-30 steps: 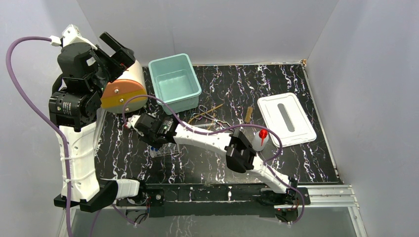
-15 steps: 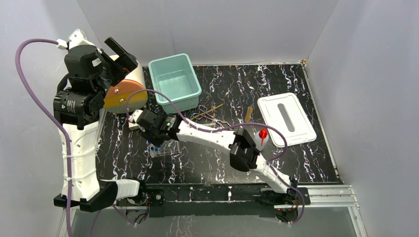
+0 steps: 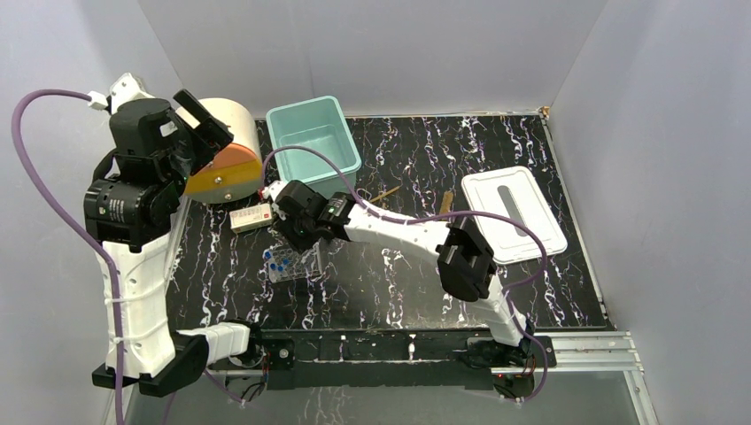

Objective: Organize the chemistry lab equipment

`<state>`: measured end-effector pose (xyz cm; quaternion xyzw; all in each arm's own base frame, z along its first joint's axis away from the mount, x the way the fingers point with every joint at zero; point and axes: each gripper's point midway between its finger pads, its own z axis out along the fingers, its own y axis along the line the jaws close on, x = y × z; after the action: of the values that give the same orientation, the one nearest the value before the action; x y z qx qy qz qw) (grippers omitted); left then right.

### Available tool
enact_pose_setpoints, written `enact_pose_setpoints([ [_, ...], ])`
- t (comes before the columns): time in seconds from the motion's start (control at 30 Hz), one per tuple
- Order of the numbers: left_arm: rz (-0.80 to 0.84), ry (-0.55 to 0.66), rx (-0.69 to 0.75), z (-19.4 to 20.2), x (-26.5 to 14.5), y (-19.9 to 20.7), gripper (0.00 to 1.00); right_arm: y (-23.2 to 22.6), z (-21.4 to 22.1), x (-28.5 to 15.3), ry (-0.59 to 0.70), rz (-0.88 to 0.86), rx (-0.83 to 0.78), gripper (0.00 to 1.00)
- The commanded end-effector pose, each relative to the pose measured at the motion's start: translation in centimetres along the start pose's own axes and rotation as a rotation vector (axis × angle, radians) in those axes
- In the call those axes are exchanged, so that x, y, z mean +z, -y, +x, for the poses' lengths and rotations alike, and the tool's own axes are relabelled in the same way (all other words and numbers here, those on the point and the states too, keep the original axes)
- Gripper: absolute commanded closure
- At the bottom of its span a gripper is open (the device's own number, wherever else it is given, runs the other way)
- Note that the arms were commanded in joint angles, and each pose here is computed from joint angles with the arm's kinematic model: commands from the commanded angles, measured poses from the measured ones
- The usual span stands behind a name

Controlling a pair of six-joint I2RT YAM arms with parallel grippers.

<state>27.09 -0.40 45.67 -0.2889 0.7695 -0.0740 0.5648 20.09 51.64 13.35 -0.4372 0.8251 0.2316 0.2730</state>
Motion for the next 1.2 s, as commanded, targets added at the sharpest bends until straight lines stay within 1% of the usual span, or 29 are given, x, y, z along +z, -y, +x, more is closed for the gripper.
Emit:
enact_pose_setpoints([
  [0.0,-0.134,-0.083,0.055,2.7,0.3,-3.2,0.28,-1.1,-0.5,-0.6,0.031,-0.062,-0.007,0.63],
  [0.07,-0.207,-0.135,0.065,4.8,0.5,-5.1,0.37,-1.2,0.1,-0.5,0.027,-0.076,-0.018,0.64],
  [0.13,-0.255,-0.188,0.071,7.2,0.7,-6.6,0.44,-1.9,0.3,-0.7,0.041,-0.124,-0.03,0.64],
  [0.2,-0.291,-0.232,0.062,9.3,0.8,-8.0,0.49,-2.7,0.5,-0.8,0.054,-0.18,-0.038,0.63],
  [0.3,-0.329,-0.273,0.042,11.8,0.8,-9.5,0.54,-3.4,0.5,-0.6,0.054,-0.216,-0.038,0.63],
  [0.47,-0.4,-0.325,0.023,15.0,0.7,-11.8,0.56,-3.7,0.3,-0.1,0.051,-0.234,-0.037,0.63],
  [0.7,-0.457,-0.357,0.007,17.3,0.7,-13.5,0.59,-3.7,-0.4,0.3,0.071,-0.226,-0.039,0.63],
  [0.8,-0.465,-0.362,-0.003,17.8,0.6,-13.8,0.6,-3.7,-0.7,0.5,0.083,-0.224,-0.04,0.67],
  [1.17,-0.461,-0.342,-0.005,17.2,0.6,-13.7,0.59,-4.4,-1.9,1.4,0.104,-0.264,-0.053,0.66],
])
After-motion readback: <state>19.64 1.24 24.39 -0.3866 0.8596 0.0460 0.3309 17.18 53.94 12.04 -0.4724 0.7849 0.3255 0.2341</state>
